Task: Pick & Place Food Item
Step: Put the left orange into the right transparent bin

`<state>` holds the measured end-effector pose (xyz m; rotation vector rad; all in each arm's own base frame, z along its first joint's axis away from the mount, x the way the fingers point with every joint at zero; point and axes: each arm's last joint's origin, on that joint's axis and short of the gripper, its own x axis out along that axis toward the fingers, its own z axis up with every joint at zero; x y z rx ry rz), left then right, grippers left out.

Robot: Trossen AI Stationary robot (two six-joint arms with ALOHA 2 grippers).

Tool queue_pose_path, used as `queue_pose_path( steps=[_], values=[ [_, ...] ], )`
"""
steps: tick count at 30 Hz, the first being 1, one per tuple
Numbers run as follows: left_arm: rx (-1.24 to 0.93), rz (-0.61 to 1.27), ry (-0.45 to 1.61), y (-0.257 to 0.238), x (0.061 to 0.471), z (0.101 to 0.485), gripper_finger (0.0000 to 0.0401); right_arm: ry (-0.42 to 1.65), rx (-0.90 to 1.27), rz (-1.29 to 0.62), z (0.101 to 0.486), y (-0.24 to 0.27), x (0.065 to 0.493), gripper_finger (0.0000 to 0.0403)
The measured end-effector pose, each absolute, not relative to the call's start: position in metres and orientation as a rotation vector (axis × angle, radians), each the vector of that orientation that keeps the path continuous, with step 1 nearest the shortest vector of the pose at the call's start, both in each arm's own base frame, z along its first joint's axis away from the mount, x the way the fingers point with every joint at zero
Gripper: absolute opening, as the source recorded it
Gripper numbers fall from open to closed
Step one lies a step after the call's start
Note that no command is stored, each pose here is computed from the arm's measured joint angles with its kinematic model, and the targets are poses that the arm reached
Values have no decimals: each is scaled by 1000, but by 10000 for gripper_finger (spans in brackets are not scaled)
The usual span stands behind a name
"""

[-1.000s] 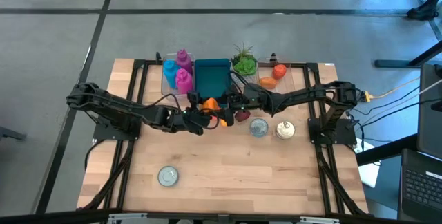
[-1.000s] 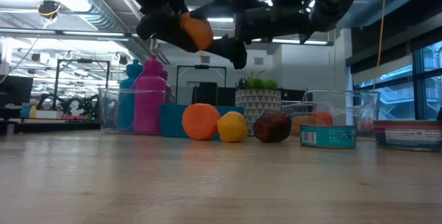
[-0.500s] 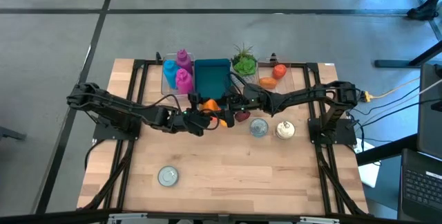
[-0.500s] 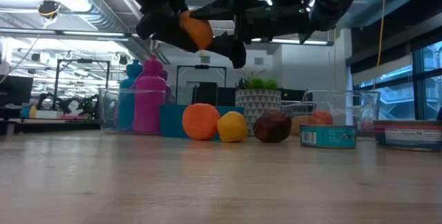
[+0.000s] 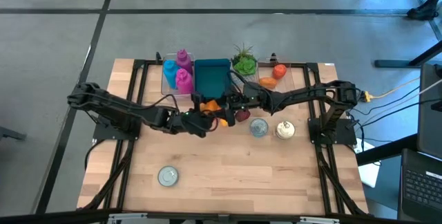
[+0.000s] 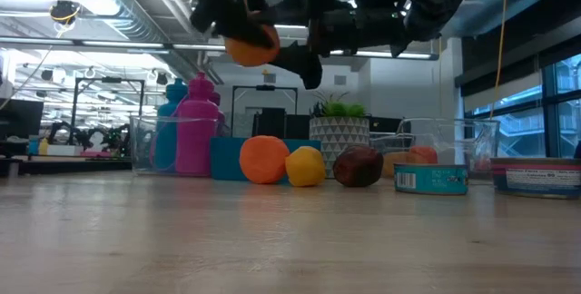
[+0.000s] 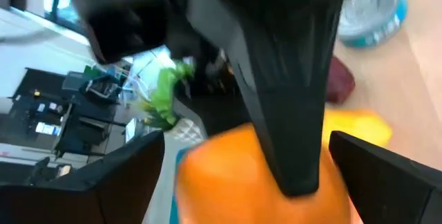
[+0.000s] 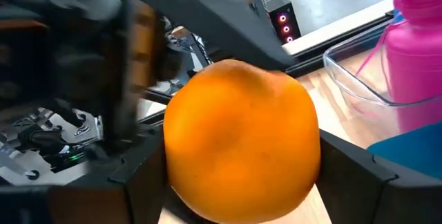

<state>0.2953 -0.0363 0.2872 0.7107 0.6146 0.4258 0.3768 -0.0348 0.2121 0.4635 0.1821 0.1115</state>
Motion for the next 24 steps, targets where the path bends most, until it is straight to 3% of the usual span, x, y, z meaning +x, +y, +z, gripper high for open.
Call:
queue_pose_path(
  steps=[10, 19, 24],
  values=[
    [710, 444, 493, -73, 277, 325, 398, 306, 368, 93, 242, -27, 367, 291],
    [396, 300, 246, -88, 230, 369, 398, 488, 186, -138, 277, -5, 346, 291],
    [245, 196, 179, -88, 215, 374, 399, 579, 133, -242, 297, 3, 321, 291]
  ],
)
